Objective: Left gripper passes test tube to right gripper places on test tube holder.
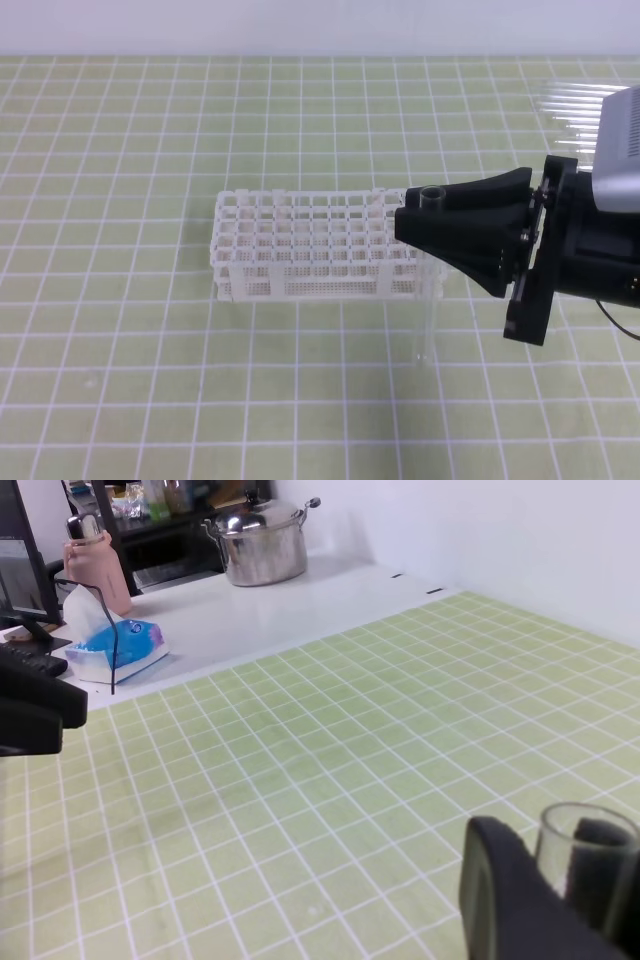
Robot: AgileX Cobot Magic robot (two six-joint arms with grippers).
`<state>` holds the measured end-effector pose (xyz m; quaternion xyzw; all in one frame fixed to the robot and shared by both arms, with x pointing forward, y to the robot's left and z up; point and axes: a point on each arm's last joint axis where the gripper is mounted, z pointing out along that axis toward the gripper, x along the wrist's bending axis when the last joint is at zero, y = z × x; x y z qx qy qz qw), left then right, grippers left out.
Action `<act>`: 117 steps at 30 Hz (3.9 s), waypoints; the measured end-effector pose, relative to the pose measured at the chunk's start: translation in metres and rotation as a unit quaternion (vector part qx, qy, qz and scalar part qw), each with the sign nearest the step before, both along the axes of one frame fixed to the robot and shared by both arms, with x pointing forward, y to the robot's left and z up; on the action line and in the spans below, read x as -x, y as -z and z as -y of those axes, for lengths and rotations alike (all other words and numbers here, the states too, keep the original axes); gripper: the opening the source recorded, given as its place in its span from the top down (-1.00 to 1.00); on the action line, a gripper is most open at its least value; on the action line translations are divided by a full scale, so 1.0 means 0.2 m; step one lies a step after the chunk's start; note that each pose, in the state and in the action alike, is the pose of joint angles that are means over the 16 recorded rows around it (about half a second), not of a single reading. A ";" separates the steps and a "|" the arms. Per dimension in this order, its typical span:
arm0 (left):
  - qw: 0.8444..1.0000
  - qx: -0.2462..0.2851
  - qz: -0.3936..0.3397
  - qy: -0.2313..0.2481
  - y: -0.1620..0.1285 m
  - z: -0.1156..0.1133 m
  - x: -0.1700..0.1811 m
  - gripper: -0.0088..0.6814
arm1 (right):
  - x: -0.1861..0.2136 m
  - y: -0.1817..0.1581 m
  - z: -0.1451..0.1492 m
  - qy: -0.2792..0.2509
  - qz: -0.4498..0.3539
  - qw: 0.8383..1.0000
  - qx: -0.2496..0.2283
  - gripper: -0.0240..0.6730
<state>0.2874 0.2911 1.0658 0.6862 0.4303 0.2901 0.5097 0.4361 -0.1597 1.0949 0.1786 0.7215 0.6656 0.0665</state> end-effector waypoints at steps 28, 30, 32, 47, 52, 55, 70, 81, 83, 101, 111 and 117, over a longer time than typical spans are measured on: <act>1.000 -0.001 0.001 -0.001 0.00 0.00 0.00 0.15 | -0.06 -0.07 -0.11 0.042 0.083 0.992 0.085 0.65; 1.000 -0.001 0.001 -0.001 0.00 0.00 0.00 0.15 | -0.06 -0.08 -0.14 0.048 0.083 0.991 0.098 0.65; 1.000 0.000 0.001 -0.001 0.00 0.00 0.00 0.15 | -0.07 -0.09 -0.18 0.058 0.078 0.989 0.110 0.65; 1.000 -0.003 0.002 0.000 0.00 0.00 0.00 0.15 | -0.20 -0.12 -0.36 0.271 0.000 0.960 0.063 0.65; 1.000 -0.004 0.003 0.000 0.00 0.00 -0.01 0.14 | -0.22 -0.11 -0.46 0.301 0.012 0.953 -0.012 0.65; 1.000 -0.004 0.002 -0.001 0.00 0.00 0.00 0.15 | -0.22 -0.09 -0.53 0.296 0.029 0.954 -0.044 0.65; 1.000 -0.002 0.001 -0.001 0.00 0.00 0.00 0.15 | -0.31 0.02 -0.92 0.223 0.099 0.969 -0.028 0.65; 1.000 -0.006 0.005 -0.005 0.00 -0.01 0.00 0.15 | -0.48 0.13 -1.04 0.224 0.091 0.970 0.004 0.65; 1.000 -0.007 0.005 -0.006 0.00 -0.01 0.00 0.15 | -0.51 0.15 -1.04 0.227 0.089 0.970 0.008 0.65; 1.000 -0.009 0.007 -0.007 0.00 -0.01 0.00 0.15 | -0.56 0.27 -1.06 0.238 0.053 0.970 0.000 0.65; 1.000 -0.009 0.007 -0.007 0.00 -0.01 0.00 0.15 | -0.55 0.29 -1.06 0.236 0.046 0.971 0.005 0.65; 1.000 -0.009 0.008 -0.007 0.00 -0.01 0.00 0.15 | -0.54 0.32 -1.06 0.239 0.043 0.970 0.007 0.65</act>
